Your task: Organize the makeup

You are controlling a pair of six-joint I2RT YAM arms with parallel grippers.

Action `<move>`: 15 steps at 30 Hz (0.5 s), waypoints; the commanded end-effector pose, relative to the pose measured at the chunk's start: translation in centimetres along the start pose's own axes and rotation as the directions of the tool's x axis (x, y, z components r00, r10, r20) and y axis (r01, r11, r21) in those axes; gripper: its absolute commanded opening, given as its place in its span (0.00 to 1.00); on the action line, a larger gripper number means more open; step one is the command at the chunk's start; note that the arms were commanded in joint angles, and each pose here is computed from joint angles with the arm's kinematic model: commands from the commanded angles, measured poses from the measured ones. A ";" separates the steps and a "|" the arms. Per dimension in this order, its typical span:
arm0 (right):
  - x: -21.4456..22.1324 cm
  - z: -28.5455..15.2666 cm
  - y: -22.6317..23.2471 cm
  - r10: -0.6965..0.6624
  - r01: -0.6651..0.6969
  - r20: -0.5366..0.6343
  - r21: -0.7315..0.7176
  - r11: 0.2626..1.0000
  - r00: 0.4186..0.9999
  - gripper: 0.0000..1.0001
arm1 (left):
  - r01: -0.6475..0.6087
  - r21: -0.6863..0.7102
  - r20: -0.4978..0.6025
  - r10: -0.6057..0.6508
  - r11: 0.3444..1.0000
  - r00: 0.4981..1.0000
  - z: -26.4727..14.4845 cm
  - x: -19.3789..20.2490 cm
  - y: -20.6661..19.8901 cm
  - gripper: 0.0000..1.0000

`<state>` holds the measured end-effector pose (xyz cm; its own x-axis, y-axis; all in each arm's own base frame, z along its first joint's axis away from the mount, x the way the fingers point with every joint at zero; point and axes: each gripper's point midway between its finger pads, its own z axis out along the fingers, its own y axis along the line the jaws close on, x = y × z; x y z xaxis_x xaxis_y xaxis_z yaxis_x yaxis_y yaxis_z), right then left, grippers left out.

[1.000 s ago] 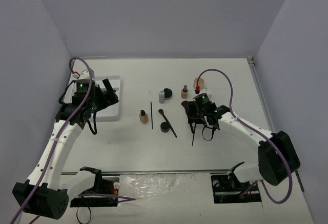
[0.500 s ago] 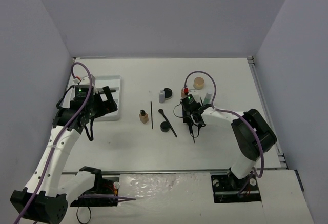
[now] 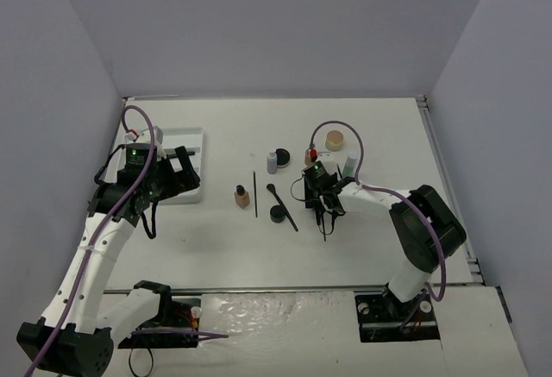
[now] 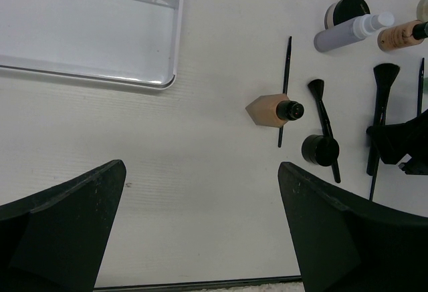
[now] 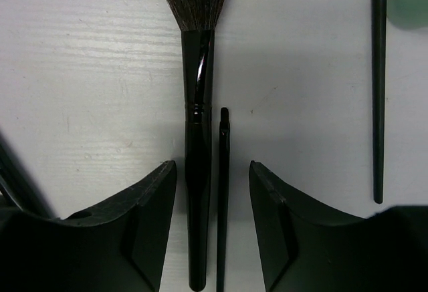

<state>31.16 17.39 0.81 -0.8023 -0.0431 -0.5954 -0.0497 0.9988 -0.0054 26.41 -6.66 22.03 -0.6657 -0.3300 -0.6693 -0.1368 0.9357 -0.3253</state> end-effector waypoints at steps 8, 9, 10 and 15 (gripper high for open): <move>-2.2 -2.2 0.7 -0.003 0.003 0.052 0.006 1.000 0.999 0.37 | -0.002 0.047 0.061 -0.001 0.999 0.998 -0.9 -2.0 -1.3 0.97; -2.2 -2.2 0.7 0.000 0.000 0.054 0.007 1.000 0.999 0.36 | -0.002 0.048 0.060 -0.001 0.999 0.998 -0.9 -2.0 -1.3 0.97; -2.3 -2.2 0.7 0.004 -0.005 0.057 0.010 1.000 0.998 0.34 | -0.002 0.049 0.058 -0.001 0.999 0.998 -0.8 -2.0 -1.3 0.97; -2.6 -2.2 0.9 0.009 -0.010 0.063 0.013 1.000 0.998 0.27 | -0.005 0.051 0.056 0.002 0.999 0.998 -0.8 -2.0 -1.4 0.97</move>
<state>30.27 17.58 1.27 -0.8144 -0.0706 -0.5760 -0.0650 0.9974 -0.0304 26.39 -6.85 21.96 -0.6717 -0.3285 -0.6640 -0.1302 0.9347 -0.3308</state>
